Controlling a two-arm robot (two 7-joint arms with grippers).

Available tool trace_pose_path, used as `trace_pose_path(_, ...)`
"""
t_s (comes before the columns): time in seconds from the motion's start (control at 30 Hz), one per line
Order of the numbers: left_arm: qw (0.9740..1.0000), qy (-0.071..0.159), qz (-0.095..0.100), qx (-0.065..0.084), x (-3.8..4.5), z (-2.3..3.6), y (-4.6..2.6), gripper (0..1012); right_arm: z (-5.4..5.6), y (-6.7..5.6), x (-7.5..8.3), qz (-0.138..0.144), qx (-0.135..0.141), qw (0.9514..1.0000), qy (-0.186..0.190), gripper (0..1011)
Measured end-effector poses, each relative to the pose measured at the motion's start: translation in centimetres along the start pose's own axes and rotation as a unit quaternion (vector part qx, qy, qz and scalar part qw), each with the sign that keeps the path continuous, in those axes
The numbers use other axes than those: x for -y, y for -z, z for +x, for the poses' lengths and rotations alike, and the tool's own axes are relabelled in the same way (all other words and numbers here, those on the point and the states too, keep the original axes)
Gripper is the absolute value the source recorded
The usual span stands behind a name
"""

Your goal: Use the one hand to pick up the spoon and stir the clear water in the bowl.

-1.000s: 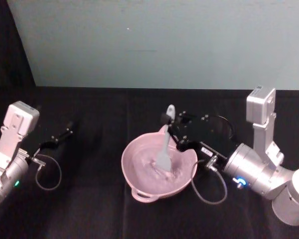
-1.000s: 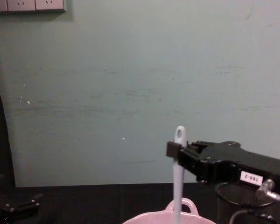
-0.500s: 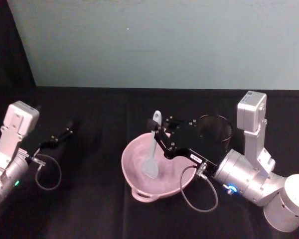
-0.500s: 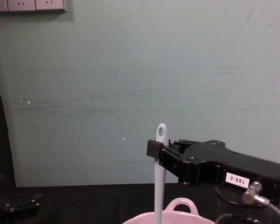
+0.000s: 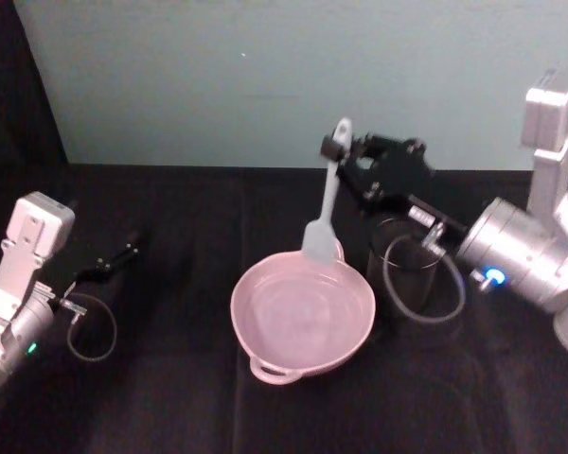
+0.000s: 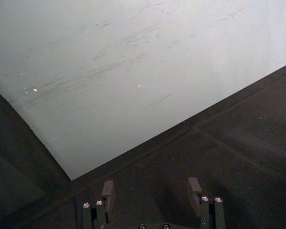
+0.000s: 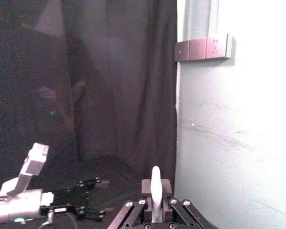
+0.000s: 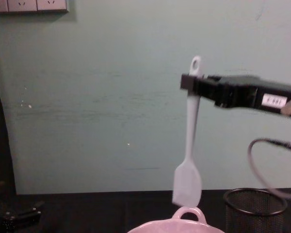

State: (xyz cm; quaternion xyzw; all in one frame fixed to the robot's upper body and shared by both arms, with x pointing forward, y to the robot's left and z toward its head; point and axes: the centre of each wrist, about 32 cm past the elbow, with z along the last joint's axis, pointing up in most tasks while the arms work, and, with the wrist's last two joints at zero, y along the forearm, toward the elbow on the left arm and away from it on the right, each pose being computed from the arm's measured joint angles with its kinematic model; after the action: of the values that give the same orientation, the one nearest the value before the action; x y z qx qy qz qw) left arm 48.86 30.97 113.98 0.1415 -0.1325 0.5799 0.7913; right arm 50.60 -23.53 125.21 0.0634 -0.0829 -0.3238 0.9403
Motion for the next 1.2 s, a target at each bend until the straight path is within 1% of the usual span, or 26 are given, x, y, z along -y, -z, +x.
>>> trace_pose_path(0.03,1.0,0.0,0.0,0.0,0.0,0.0,0.0,1005,0.6,-0.8,0.1,-0.002,0.006,1.0,0.001,123)
trace_pose_path(0.1,1.0,0.0,0.0,0.0,0.0,0.0,0.0,1005,1.2,-1.5,0.2,-0.005,0.012,0.9999,0.001,124)
trace_pose_path(0.13,1.0,0.0,0.0,0.0,0.0,0.0,0.0,1005,1.7,-2.0,0.3,-0.008,0.015,0.9998,0.003,123)
trace_pose_path(0.2,1.0,0.0,0.0,0.0,0.0,0.0,0.0,1005,2.2,-2.6,0.4,-0.011,0.02,0.9997,0.005,123)
trace_pose_path(0.23,1.0,0.0,0.0,0.0,0.0,0.0,0.0,1005,2.7,-3.1,0.6,-0.014,0.023,0.9996,0.007,123)
trace_pose_path(0.33,1.0,0.0,0.0,0.0,0.0,0.0,0.0,1005,3.4,-3.7,0.9,-0.018,0.027,0.9994,0.01,123)
trace_pose_path(0.43,1.0,0.0,0.0,0.0,0.0,0.0,0.0,1005,4.5,-4.5,1.6,-0.024,0.032,0.999,0.018,123)
trace_pose_path(0.47,1.0,0.0,0.0,0.0,0.0,0.0,0.0,1005,4.5,-4.5,1.6,-0.024,0.032,0.999,0.018,124)
trace_pose_path(0.5,1.0,0.0,0.0,0.0,0.0,0.0,0.0,1005,4.9,-4.7,1.8,-0.028,0.033,0.9988,0.022,123)
trace_pose_path(0.6,1.0,0.0,0.0,0.0,0.0,0.0,0.0,1005,5.5,-4.8,2.2,-0.034,0.033,0.9985,0.028,123)
trace_pose_path(0.67,1.0,0.0,0.0,0.0,0.0,0.0,0.0,1005,5.8,-4.8,2.4,-0.037,0.032,0.9983,0.032,123)
trace_pose_path(0.77,1.0,0.0,0.0,0.0,0.0,0.0,0.0,1005,6.4,-4.3,2.7,-0.045,0.027,0.9978,0.04,123)
trace_pose_path(0.8,1.0,0.0,0.0,0.0,0.0,0.0,0.0,1005,6.4,-4.3,2.7,-0.045,0.027,0.9978,0.04,123)
trace_pose_path(0.97,1.0,0.0,0.0,0.0,0.0,0.0,0.0,1005,7.0,-3.0,3.1,-0.062,0.012,0.9967,0.052,124)
trace_pose_path(1.07,1.0,0.0,0.0,0.0,0.0,0.0,0.0,1005,7.2,-2.4,3.2,-0.069,0.007,0.996,0.057,123)
trace_pose_path(1.1,1.0,0.0,0.0,0.0,0.0,0.0,0.0,1005,7.2,-2.0,3.3,-0.073,0.002,0.9956,0.059,123)
trace_pose_path(1.2,1.0,0.0,0.0,0.0,0.0,0.0,0.0,1005,7.3,-1.3,3.5,-0.078,-0.009,0.9949,0.063,123)
